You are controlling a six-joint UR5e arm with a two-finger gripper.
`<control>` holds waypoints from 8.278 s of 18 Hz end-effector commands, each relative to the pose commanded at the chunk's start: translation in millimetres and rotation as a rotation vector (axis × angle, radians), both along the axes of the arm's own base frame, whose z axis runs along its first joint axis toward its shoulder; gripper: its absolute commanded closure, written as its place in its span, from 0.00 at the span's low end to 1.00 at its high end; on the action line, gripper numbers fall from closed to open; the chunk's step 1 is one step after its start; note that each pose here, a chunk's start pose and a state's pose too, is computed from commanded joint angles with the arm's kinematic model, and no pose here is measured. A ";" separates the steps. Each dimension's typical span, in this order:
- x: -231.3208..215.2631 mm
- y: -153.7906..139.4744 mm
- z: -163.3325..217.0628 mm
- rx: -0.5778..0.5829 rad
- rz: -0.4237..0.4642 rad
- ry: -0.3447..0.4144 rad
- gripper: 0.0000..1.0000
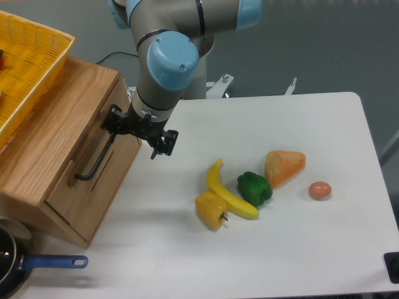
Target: Slide the top drawer open
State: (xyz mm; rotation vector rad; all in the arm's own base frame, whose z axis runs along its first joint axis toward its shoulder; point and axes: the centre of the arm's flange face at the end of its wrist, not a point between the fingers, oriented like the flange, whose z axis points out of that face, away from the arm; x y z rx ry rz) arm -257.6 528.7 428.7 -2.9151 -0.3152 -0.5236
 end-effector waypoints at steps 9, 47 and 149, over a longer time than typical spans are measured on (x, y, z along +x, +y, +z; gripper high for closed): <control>12.2 6.9 -1.5 -0.002 -0.022 0.001 0.00; 15.8 12.7 -10.2 -0.016 -0.032 -0.006 0.00; -99.7 -19.1 -18.8 -0.084 0.096 0.126 0.00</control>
